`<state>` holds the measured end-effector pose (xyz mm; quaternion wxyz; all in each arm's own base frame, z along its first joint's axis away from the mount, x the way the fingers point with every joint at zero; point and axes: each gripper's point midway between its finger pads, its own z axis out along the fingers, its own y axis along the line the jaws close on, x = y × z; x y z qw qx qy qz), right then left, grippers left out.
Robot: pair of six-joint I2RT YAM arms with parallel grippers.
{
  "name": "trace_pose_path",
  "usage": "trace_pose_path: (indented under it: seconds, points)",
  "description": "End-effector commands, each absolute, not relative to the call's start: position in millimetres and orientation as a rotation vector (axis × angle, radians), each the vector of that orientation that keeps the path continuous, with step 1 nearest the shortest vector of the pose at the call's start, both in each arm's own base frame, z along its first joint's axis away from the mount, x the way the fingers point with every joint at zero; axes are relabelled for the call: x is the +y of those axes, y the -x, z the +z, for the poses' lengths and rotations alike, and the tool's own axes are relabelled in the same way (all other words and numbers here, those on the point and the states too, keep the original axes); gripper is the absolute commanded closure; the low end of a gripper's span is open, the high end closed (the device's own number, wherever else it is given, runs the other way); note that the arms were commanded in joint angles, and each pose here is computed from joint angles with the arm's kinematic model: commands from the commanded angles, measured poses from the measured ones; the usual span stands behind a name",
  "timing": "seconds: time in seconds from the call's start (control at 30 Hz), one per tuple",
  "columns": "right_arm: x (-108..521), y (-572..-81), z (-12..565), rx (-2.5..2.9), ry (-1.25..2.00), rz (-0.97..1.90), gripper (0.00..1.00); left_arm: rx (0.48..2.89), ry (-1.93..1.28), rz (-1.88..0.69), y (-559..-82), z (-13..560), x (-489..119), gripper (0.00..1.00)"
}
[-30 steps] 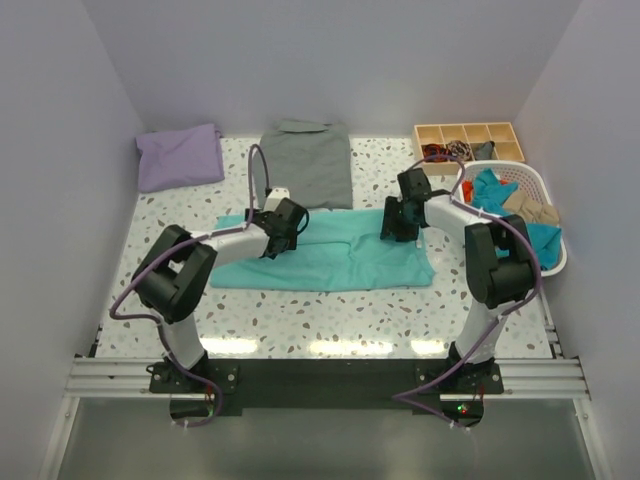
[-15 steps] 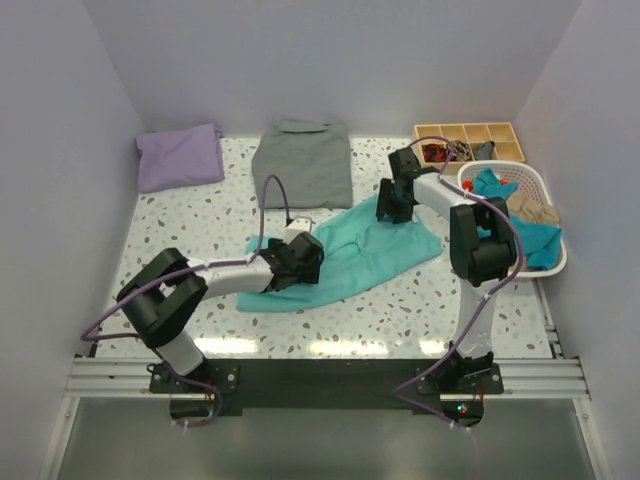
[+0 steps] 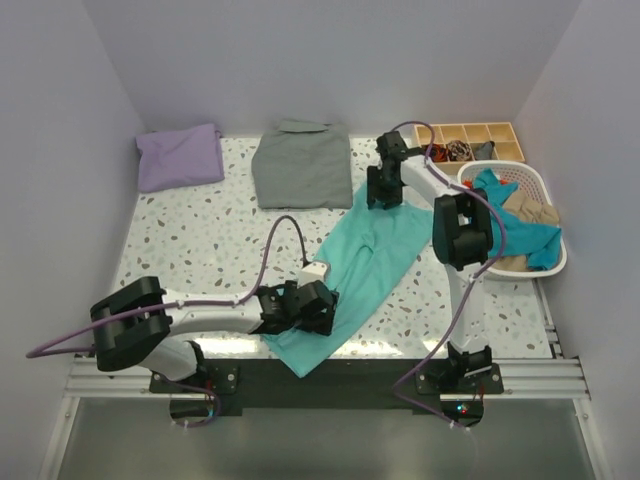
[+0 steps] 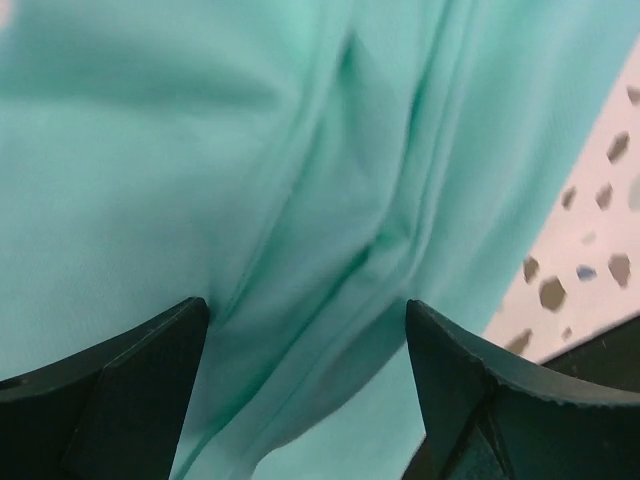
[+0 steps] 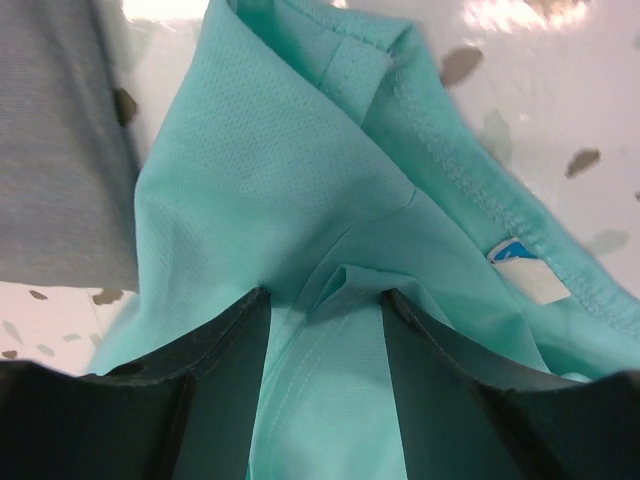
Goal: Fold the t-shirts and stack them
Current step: Fold the tshirt
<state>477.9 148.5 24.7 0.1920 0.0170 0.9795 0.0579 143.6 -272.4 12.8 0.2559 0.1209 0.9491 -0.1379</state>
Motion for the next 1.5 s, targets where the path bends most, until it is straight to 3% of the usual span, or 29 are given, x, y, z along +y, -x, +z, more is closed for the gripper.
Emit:
trace_pose_path:
  seconds: [0.0,0.23,0.4,0.5,0.87,1.17,1.47]
  points:
    - [176,-486,32,2.742,0.154,0.265,0.48,2.947,-0.443,-0.197,-56,-21,-223,0.15]
    - [163,-505,123,2.498,0.179,0.197,0.46,2.601,-0.342,0.046,-149,46,-221,0.08]
    - [131,-478,180,2.398,0.1,0.069,0.45,2.424,-0.205,0.17,-232,86,-198,0.08]
    - [118,-454,187,2.397,0.04,0.037,0.44,2.341,-0.212,0.142,-273,107,-205,0.07]
    - [129,-373,95,2.607,-0.116,0.227,0.45,2.245,-0.5,-0.007,-342,99,-270,0.07]
    - [120,-374,63,2.648,-0.176,0.152,0.45,2.233,-0.588,-0.141,-389,94,-304,0.1]
    - [115,-394,31,2.723,-0.205,0.024,0.45,2.364,-0.575,-0.222,-370,52,-310,0.11]
